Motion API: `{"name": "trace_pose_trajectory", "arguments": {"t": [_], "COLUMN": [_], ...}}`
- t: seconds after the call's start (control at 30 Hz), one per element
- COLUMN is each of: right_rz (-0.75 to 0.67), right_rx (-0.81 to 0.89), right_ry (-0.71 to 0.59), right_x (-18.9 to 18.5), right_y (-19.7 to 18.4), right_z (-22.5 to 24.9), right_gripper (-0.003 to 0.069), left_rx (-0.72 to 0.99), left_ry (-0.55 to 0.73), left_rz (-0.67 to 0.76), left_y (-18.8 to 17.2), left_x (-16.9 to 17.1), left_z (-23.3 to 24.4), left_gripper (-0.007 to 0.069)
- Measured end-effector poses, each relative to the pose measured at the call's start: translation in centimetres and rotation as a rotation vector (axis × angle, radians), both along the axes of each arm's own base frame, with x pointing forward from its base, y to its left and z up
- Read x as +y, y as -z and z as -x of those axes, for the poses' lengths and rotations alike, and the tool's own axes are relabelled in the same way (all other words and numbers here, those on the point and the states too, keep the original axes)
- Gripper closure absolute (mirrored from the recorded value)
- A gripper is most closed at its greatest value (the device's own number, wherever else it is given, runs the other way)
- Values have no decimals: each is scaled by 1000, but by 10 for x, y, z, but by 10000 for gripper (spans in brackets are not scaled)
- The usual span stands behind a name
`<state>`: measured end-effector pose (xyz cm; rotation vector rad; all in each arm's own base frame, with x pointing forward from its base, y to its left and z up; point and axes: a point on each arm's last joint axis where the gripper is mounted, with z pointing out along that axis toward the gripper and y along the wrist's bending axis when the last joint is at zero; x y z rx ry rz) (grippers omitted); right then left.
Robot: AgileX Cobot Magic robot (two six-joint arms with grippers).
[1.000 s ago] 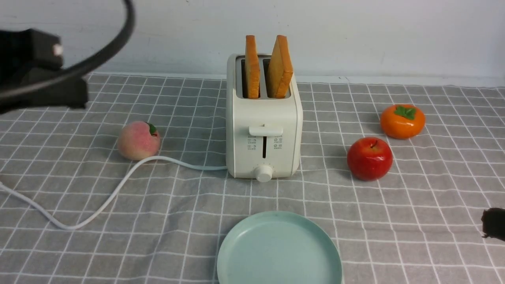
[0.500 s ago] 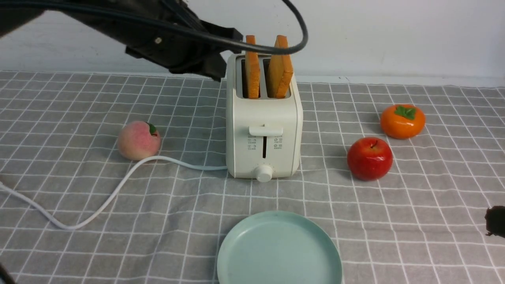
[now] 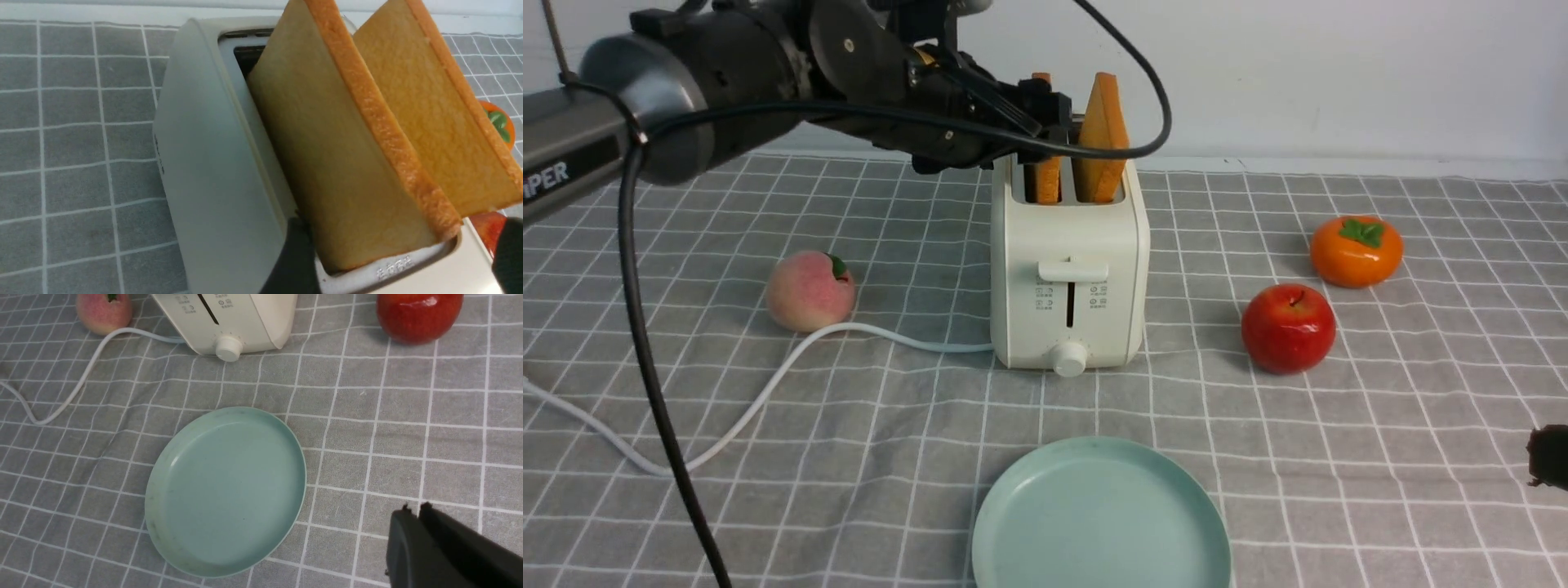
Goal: Take toasted bread from bread machine on grey coffee table place on plate.
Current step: 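Reach for a toast slice standing in the toaster with the left gripper, then place the slice of bread on the plate with the left gripper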
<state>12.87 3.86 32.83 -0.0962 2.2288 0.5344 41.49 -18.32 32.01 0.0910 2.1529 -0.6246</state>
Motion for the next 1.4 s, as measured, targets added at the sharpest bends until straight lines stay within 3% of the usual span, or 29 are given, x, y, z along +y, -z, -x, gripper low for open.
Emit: {"name": "trace_pose_trajectory", "arguments": {"t": [0.13, 0.27, 0.4, 0.47, 0.53, 0.77, 0.87, 1.0, 1.2, 1.23, 1.4], "right_rz": [-1, -1, -1, -1, -1, -1, -1, -1, 3, 3, 7], "right_rx": [-1, -1, -1, -1, -1, -1, -1, -1, -1, -1, -1], "right_ry": [1, 1, 1, 1, 1, 1, 1, 1, 1, 1, 2], "right_x": [0, 0, 0, 0, 0, 0, 0, 0, 0, 0, 0], "right_y": [0, 0, 0, 0, 0, 0, 0, 0, 0, 0, 0], "right_z": [0, 0, 0, 0, 0, 0, 0, 0, 0, 0, 0], "right_gripper": [621, 615, 612, 608, 604, 601, 599, 594, 589, 586, 582], "left_rx": [-26, -65, -64, -71, -87, -234, -232, -122, 178, 266, 376], "left_ry": [9, 10, 5, 8, 19, 63, 102, 182, 361, 432, 561], "left_rz": [-8, -18, -28, -34, -51, -70, -80, -89, -75, -54, 42], "left_y": [3, 15, 27, 24, 15, -78, -111, -125, -82, -56, 1], "left_x": [-3, -11, -13, -12, -11, 11, 23, 31, 21, 16, 7], "left_z": [-2, -10, -16, -15, -11, 43, 77, 113, 131, 136, 149], "left_gripper": [27, 109, 319, 493, 572, 568, 568, 568, 568, 568, 568]}}
